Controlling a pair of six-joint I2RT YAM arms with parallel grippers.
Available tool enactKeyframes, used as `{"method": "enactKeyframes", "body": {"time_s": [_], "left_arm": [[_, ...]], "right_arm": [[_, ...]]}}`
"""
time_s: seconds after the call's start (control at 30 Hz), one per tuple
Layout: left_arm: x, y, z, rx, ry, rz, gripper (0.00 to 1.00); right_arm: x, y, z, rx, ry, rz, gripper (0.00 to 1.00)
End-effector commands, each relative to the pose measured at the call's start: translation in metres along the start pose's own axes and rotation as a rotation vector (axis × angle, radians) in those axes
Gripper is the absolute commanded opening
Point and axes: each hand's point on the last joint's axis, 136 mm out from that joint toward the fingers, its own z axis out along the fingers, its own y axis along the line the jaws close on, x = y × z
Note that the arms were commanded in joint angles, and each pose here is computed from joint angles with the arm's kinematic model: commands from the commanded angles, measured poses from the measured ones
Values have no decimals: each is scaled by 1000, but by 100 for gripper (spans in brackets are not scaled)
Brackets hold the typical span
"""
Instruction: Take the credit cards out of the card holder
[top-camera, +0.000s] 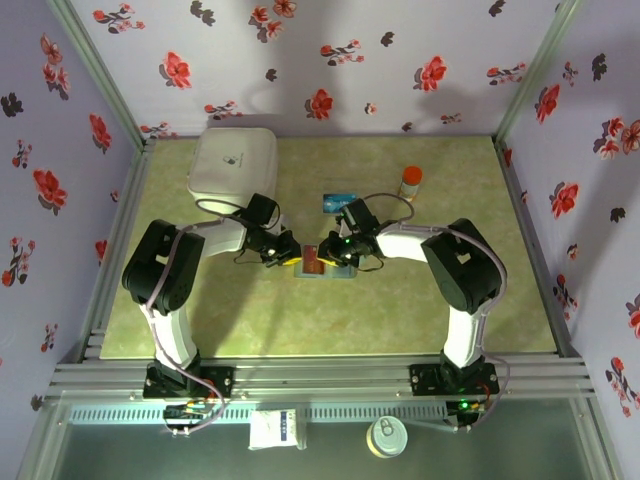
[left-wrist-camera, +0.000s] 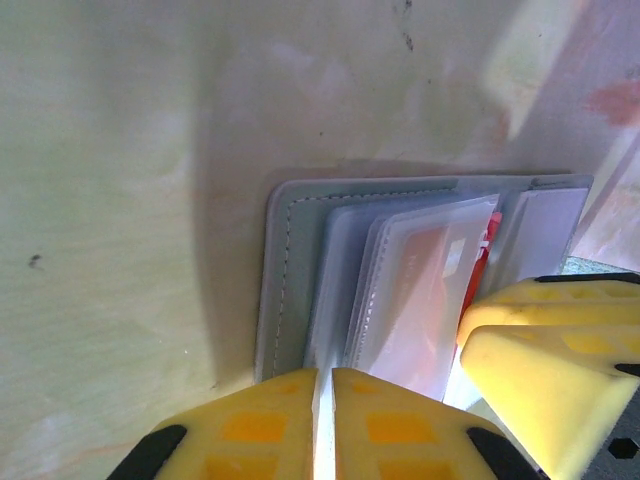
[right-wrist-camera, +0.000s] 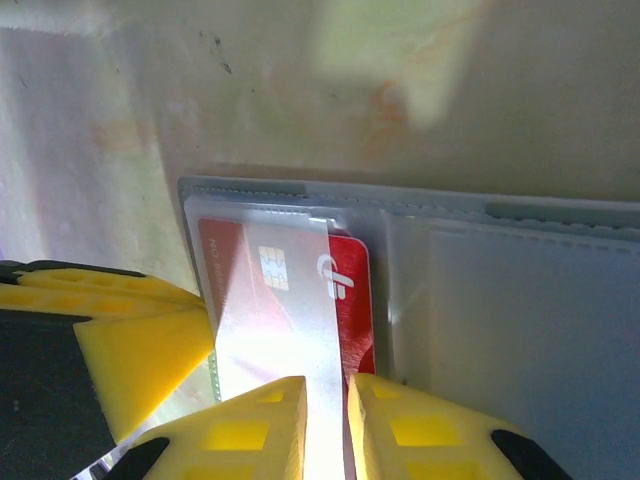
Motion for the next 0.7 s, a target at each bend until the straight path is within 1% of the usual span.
{"method": "enactKeyframes", "body": {"time_s": [0.0,0.23,0.53,0.67], "left_arm": [[2,4,-1,-15,16,-1,12],[1,1,-5,-11,8,5,12],[-6,-12,-26,-17,-43,35,11],[-6,-18,-29,-3,-47,41,9]], "right_arm": [[5,-16,-6,100,-2,-10,22],[2,-10,-10,82,-22,-24,22],[1,-2,-22,55,-56,-34,22],[2,-2,-23,55,-61,-34,22]]}}
